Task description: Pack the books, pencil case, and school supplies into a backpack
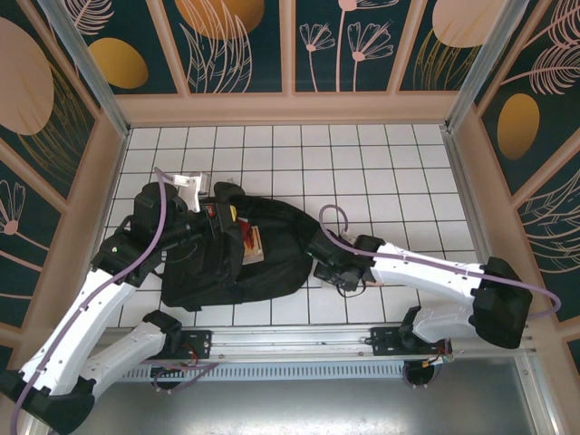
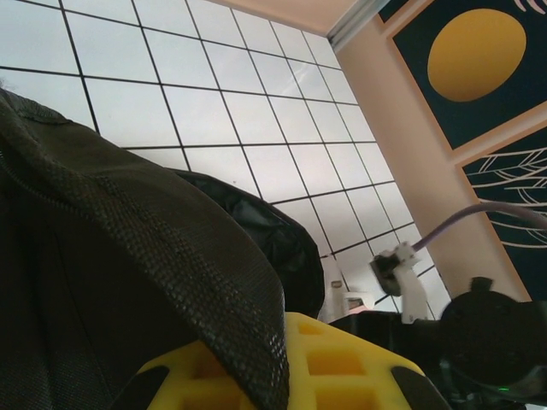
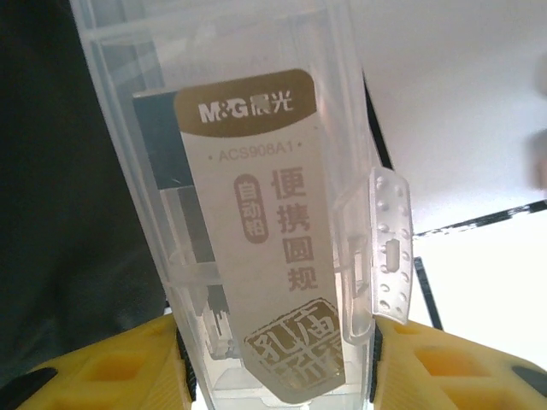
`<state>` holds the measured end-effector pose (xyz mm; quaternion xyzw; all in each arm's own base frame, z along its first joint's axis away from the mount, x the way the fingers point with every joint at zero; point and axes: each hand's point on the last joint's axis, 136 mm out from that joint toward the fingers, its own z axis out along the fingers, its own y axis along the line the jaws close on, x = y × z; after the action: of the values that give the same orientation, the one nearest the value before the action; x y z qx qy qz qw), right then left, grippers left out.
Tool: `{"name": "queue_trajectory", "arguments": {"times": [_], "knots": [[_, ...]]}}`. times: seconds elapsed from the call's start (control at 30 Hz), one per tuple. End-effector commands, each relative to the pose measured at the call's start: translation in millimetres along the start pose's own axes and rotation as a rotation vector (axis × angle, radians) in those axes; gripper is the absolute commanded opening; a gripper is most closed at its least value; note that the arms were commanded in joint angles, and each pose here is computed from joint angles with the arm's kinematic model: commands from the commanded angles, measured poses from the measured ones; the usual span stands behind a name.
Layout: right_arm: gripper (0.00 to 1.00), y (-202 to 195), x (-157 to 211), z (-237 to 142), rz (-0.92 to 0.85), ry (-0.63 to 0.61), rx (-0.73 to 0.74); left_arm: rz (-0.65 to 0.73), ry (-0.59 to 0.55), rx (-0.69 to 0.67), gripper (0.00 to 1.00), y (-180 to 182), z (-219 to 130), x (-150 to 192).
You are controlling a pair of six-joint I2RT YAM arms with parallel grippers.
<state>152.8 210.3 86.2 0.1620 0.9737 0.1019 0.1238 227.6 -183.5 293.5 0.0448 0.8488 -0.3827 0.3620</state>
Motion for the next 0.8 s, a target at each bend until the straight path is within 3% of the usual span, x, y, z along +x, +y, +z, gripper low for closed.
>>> {"name": "queue_trajectory", "arguments": {"times": [0.0, 0.13, 0.3, 0.5, 0.77], "knots": [[0.46, 6.1, -26.0, -38.6, -0.016, -0.118, -0.015, 0.057, -0.063, 0.075, 0.00, -24.4, -9.0, -22.1], [0.47, 36.8, -49.2, -77.1, -0.076, -0.202, -0.103, 0.073, -0.060, 0.075, 0.00, -27.3, -10.4, -25.0], [0.46, 94.4, -62.9, -95.3, -0.170, -0.227, -0.244, 0.096, -0.044, 0.114, 0.00, -37.8, -12.3, -26.6], [0.46, 175.2, -51.2, -81.0, -0.318, -0.146, -0.425, 0.144, -0.021, 0.204, 0.00, -59.6, -21.9, -26.6], [0.46, 234.7, -19.2, -43.9, -0.451, -0.012, -0.563, 0.184, -0.048, 0.200, 0.00, -67.0, -34.7, -33.8]]}}
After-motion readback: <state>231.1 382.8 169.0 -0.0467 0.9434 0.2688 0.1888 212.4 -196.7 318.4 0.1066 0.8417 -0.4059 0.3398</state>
